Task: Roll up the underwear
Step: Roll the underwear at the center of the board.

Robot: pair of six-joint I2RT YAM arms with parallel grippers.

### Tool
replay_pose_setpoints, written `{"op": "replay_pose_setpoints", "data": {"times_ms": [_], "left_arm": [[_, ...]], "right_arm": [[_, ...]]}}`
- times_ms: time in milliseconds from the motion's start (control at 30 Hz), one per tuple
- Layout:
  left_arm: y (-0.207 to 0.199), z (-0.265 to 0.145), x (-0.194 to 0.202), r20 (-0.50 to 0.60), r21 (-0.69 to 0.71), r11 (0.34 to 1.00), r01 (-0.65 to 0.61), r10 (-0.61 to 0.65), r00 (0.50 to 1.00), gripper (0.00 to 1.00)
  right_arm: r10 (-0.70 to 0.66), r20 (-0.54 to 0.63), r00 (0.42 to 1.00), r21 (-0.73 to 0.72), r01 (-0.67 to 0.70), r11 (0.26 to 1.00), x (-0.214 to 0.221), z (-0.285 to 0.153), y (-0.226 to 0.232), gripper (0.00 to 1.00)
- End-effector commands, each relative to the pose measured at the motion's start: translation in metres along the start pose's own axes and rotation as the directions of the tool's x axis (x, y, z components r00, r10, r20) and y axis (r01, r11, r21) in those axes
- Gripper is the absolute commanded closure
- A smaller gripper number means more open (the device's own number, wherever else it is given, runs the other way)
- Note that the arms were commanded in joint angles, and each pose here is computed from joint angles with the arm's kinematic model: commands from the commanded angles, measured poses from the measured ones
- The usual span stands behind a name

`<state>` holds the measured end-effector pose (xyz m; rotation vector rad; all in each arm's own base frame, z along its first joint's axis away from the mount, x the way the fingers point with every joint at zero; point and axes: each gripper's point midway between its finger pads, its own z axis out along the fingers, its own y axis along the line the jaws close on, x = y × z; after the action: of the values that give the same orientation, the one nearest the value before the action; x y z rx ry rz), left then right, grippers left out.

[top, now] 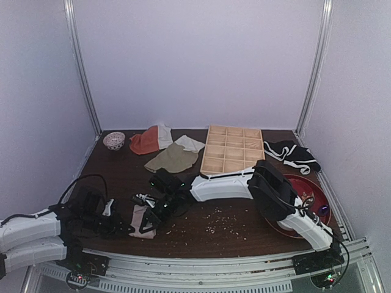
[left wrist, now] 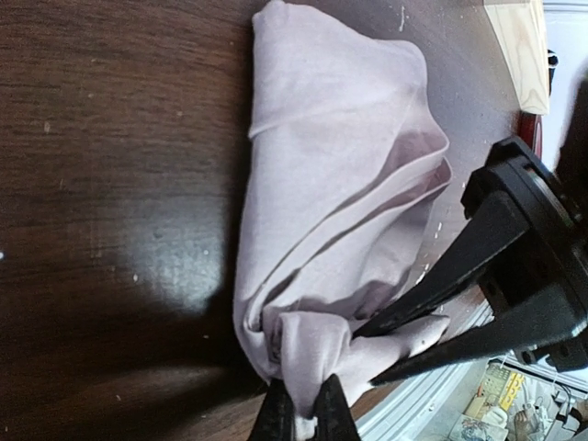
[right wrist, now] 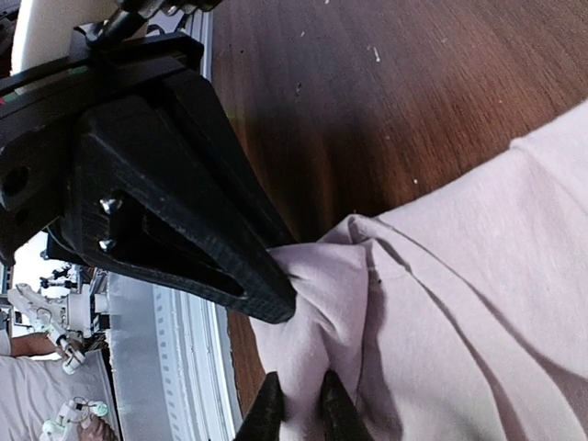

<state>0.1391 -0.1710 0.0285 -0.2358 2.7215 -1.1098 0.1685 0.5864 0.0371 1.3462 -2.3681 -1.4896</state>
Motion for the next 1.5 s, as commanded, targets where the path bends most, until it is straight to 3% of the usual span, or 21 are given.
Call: {"op": "replay_pose_setpoints", "data": {"times_ms": [0,200,533,767,933,1467], "left_arm": [[0.0,0.0,-0.001,-0.001,-0.012,1.0,-0.01,0.01,1.0,1.0],[-0.001,0.0,-0.001,0.0,-0.011,1.0,-0.015,0.015,1.0,1.0],[-0.001,-0.002,-0.001,0.001,-0.017,1.0,-0.017,0.017,1.0,1.0],[0.001,-0.002,0.0,0.002,-0.019,1.0,-0.013,0.013,1.0,1.0],[-0.001,-0.003,-0.001,0.002,-0.017,1.0,-0.015,0.015,1.0,1.0],[-0.004,-0.001,-0.003,-0.003,-0.013,1.0,-0.018,0.018,1.0,1.0]], "right_arm": [[-0.006,-0.013,1.0,0.196,0.008,0.981,0.024,-0.006,-0.036,0.81],[-0.127,0.078,0.989,0.249,0.104,0.963,0.002,-0.028,-0.02,0.73],[-0.347,0.192,0.918,0.346,0.268,0.899,-0.018,-0.061,0.007,0.7],[-0.591,0.099,0.801,0.428,0.502,0.752,-0.008,-0.049,0.022,0.68],[-0.746,0.027,0.665,0.483,0.644,0.593,0.0,-0.034,0.033,0.62],[-0.835,-0.069,0.546,0.545,0.721,0.427,-0.006,-0.024,0.04,0.59]]}}
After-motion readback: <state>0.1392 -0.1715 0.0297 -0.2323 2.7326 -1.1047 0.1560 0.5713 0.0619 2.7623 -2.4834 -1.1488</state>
